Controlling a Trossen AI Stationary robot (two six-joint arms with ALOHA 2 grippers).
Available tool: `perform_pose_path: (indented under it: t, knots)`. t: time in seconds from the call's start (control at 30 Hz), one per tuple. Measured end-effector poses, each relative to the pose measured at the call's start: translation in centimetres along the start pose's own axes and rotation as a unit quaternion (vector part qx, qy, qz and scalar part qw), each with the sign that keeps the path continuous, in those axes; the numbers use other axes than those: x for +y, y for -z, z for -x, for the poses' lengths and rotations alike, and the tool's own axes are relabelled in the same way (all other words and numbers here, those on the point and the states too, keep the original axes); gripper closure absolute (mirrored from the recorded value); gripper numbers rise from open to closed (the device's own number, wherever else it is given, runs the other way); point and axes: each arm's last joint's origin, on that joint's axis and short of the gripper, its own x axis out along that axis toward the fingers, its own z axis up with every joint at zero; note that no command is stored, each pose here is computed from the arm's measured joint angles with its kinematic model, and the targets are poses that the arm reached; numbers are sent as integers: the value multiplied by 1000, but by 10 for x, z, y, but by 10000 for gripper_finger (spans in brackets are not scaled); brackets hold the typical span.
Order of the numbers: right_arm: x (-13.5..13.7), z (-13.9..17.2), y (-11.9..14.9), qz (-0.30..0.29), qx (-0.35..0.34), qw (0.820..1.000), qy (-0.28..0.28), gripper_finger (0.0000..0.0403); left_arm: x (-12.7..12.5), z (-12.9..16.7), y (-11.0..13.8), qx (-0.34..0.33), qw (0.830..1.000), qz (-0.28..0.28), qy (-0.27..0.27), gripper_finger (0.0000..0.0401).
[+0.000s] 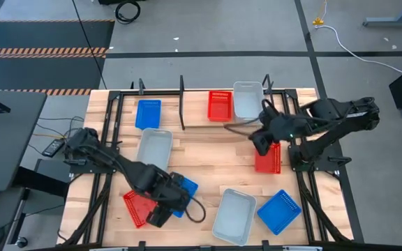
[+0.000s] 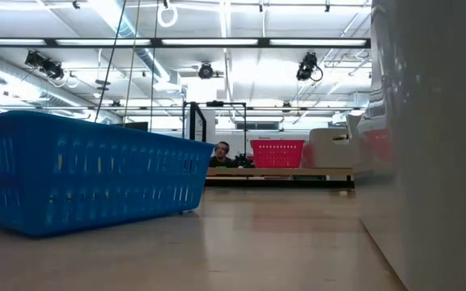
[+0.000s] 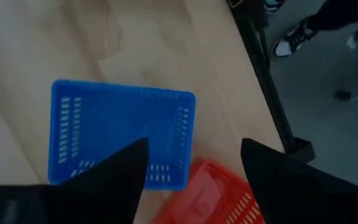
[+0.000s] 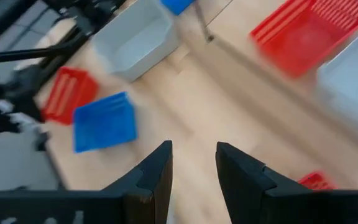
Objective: Stack baskets on shelf by color
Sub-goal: Put the bottom left blue bin on the shelf
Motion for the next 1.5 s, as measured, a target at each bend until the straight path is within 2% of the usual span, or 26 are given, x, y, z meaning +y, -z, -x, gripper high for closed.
perform_pose_path:
  t: [0.13, 0.23, 0.5, 0.7, 0.9, 1.0, 1.13, 1.2, 1.43, 1.5]
  knots:
    - [7, 3, 17, -46, 21, 999, -9, 274, -7, -14, -4, -5, 999, -42, -7, 133]
    - [13, 3, 31, -82, 38, 996, -15, 274, -7, -32, 0, -8, 999, -48, 3, 141]
    - [30, -11, 66, -118, 78, 990, 2, 274, -25, -91, 37, 29, 996, -74, 36, 160]
    - [44, -26, 89, -133, 97, 986, 29, 274, -23, -117, 57, 30, 997, -64, -21, 157]
    - [60, -39, 105, -126, 129, 983, 27, 274, -15, -117, 59, 40, 998, -36, -40, 162]
    - [64, -42, 110, -120, 134, 983, 24, 274, -17, -99, 53, 16, 999, -36, -37, 166]
    - [64, -43, 110, -109, 128, 985, 26, 274, -17, -76, 51, -20, 997, -41, -59, 167]
    - [64, -44, 108, -101, 124, 987, 27, 274, -13, -73, 50, -28, 996, -38, -74, 168]
    - [60, -43, 101, -92, 119, 988, 25, 274, 8, -105, 70, 9, 996, -42, -74, 169]
    - [59, -43, 100, -87, 120, 989, 29, 274, 15, -112, 72, -12, 997, -28, -73, 171]
